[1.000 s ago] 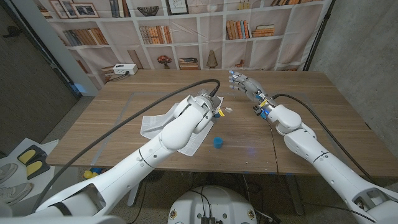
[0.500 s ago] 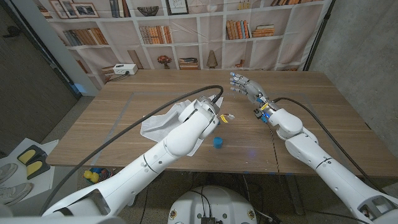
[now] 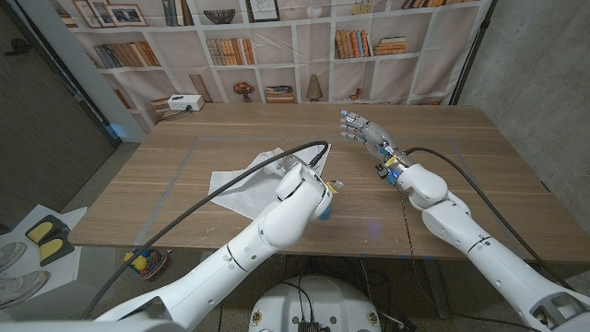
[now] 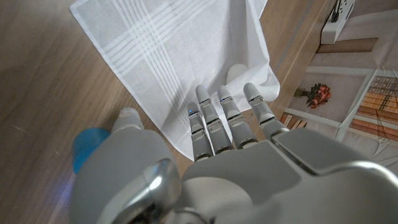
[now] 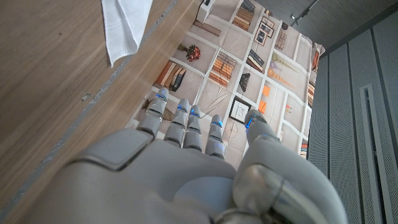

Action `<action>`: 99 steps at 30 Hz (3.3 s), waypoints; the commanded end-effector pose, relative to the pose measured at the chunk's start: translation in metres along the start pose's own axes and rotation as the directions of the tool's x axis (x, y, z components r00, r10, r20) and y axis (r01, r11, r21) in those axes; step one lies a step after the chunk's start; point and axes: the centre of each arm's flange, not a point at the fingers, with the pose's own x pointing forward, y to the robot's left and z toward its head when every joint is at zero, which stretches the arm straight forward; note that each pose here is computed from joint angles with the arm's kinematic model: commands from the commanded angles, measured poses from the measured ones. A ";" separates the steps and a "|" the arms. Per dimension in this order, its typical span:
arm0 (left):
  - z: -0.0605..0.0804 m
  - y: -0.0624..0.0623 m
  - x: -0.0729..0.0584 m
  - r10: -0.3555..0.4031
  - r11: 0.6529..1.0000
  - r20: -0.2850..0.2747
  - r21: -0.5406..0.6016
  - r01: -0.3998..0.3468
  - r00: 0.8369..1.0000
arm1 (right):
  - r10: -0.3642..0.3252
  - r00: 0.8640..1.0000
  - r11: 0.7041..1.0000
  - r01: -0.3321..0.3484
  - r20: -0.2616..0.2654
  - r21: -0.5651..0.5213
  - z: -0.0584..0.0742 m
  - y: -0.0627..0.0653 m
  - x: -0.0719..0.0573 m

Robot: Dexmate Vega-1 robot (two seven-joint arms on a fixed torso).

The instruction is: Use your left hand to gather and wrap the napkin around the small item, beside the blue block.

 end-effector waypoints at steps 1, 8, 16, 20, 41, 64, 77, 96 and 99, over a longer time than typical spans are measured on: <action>0.008 -0.019 0.013 -0.143 0.990 -0.068 -0.014 0.142 0.987 | 0.011 1.000 1.000 -0.010 -0.002 0.008 -0.004 -0.001 0.002; 0.017 -0.018 0.013 -0.183 0.983 -0.070 0.012 0.184 0.981 | -0.002 1.000 1.000 0.002 -0.002 0.013 -0.005 -0.005 0.000; 0.026 -0.020 0.020 -0.223 0.971 -0.128 0.063 0.232 0.966 | -0.011 1.000 1.000 0.011 0.008 0.018 -0.007 -0.009 0.000; 0.029 -0.024 0.029 -0.240 0.963 -0.150 0.089 0.255 0.959 | -0.015 1.000 1.000 0.015 0.009 0.021 -0.008 -0.010 0.001; 0.048 -0.052 0.054 -0.266 0.935 -0.154 0.201 0.294 0.952 | -0.038 0.999 0.999 0.038 0.015 0.006 -0.006 -0.012 0.002; 0.035 -0.068 0.051 -0.049 0.983 -0.226 0.163 0.087 0.973 | -0.014 1.000 1.000 0.014 -0.006 -0.010 0.000 -0.009 0.012; -0.051 -0.012 0.001 0.027 0.963 -0.278 -0.251 -0.099 0.960 | -0.012 1.000 1.000 0.012 -0.007 -0.022 0.005 -0.010 0.020; -0.063 0.017 -0.008 0.024 0.966 -0.151 -0.252 -0.062 0.988 | -0.026 1.000 0.999 0.026 0.000 -0.025 0.004 -0.014 0.024; -0.058 0.018 -0.001 -0.047 0.976 -0.135 -0.216 0.016 0.990 | -0.027 1.000 0.999 0.027 0.001 -0.024 0.004 -0.015 0.024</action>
